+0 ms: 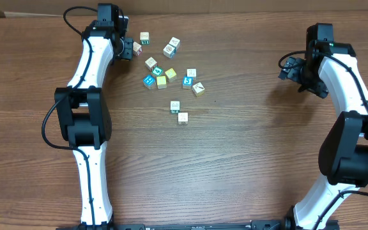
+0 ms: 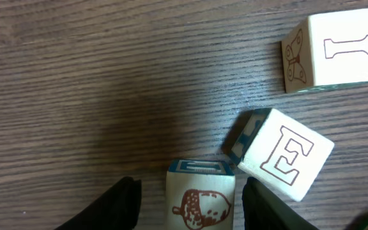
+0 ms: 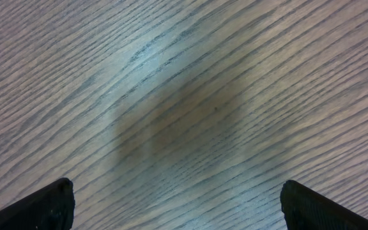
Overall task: Form a circle
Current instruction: 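Lower the left gripper and grasp a block with an acorn picture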
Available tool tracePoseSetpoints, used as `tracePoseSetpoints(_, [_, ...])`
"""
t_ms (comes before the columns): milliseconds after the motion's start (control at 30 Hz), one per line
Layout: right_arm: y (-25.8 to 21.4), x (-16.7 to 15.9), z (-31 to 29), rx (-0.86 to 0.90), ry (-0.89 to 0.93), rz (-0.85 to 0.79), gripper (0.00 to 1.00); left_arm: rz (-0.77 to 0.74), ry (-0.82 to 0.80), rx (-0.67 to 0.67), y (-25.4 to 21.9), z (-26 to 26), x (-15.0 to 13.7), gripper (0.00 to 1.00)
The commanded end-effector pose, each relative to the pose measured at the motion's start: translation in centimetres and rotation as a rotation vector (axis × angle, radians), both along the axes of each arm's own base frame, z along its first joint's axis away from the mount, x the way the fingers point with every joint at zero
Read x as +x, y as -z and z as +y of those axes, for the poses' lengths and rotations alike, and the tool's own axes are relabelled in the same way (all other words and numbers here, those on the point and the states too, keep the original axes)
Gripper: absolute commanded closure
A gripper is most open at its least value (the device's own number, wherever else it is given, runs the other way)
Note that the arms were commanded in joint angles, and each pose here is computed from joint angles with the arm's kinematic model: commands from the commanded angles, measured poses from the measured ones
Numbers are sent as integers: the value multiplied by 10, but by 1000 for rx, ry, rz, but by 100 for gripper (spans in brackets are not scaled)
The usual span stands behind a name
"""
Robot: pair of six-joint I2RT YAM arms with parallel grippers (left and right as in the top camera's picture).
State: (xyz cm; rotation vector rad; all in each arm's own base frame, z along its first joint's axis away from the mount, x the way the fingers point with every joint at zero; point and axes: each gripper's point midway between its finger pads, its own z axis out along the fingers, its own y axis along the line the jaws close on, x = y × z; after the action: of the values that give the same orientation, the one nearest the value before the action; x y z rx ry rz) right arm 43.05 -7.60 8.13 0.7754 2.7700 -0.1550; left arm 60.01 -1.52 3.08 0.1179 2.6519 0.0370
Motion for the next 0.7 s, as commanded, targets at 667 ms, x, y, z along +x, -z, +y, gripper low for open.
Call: tracePoseSetpoints(667, [-18, 6, -3, -16, 3, -46, 0, -7, 4, 11, 13, 0, 7, 89])
